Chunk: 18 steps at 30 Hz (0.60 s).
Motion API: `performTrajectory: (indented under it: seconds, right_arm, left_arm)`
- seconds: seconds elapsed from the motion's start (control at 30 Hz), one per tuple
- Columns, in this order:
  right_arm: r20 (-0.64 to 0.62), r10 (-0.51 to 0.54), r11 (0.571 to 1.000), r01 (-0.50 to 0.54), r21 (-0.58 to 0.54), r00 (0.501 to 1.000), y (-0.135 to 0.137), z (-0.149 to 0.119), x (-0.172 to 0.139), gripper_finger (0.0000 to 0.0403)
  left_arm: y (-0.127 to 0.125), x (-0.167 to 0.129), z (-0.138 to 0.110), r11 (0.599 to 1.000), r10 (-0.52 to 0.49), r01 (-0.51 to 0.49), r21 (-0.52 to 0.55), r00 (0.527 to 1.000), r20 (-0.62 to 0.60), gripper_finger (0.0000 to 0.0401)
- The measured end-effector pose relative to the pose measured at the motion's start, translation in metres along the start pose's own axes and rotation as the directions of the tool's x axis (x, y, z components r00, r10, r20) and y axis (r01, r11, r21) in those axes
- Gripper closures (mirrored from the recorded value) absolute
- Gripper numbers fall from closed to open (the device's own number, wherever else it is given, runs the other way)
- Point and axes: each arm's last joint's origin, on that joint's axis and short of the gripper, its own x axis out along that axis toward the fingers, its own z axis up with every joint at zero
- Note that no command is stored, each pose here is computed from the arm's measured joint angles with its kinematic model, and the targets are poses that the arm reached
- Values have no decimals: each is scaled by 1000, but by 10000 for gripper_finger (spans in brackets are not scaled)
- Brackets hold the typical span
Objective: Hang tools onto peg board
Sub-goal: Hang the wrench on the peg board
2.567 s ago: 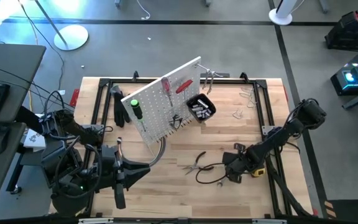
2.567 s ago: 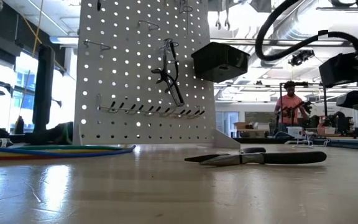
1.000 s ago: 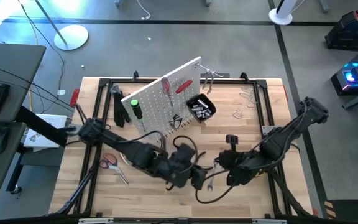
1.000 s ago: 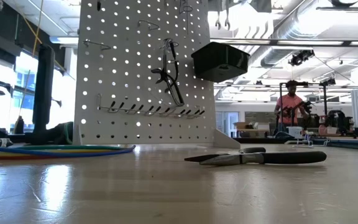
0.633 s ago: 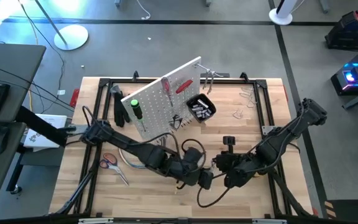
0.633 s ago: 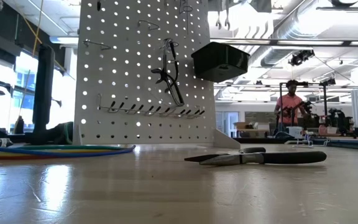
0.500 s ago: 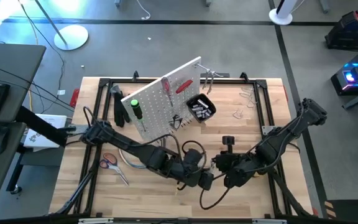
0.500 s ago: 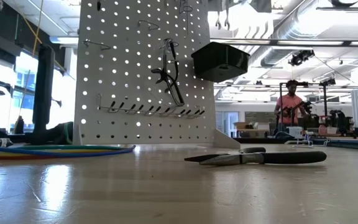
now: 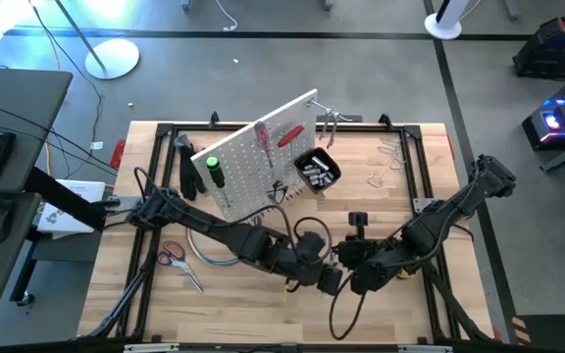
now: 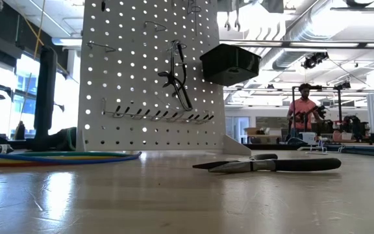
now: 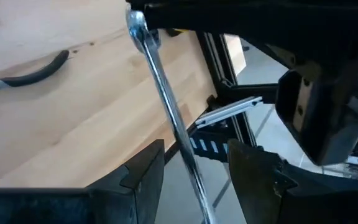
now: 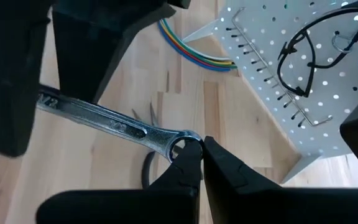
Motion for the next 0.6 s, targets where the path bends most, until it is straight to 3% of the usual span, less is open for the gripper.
performTrajectory:
  seconds: [0.17,0.4,0.6]
  right_arm:
    - [9,-2,1000,2,-6,1000,0,1,0,403]
    - [13,-4,1000,5,-24,1000,0,2,-1,403]
    - [15,-1,1000,1,-16,1000,-1,2,-2,393]
  left_arm:
    - [8,0,-1,996,81,-81,40,997,-1,261]
    - [10,-1,-1,992,113,-115,49,993,40,385]
    - [11,-1,-1,990,114,-117,75,993,39,394]
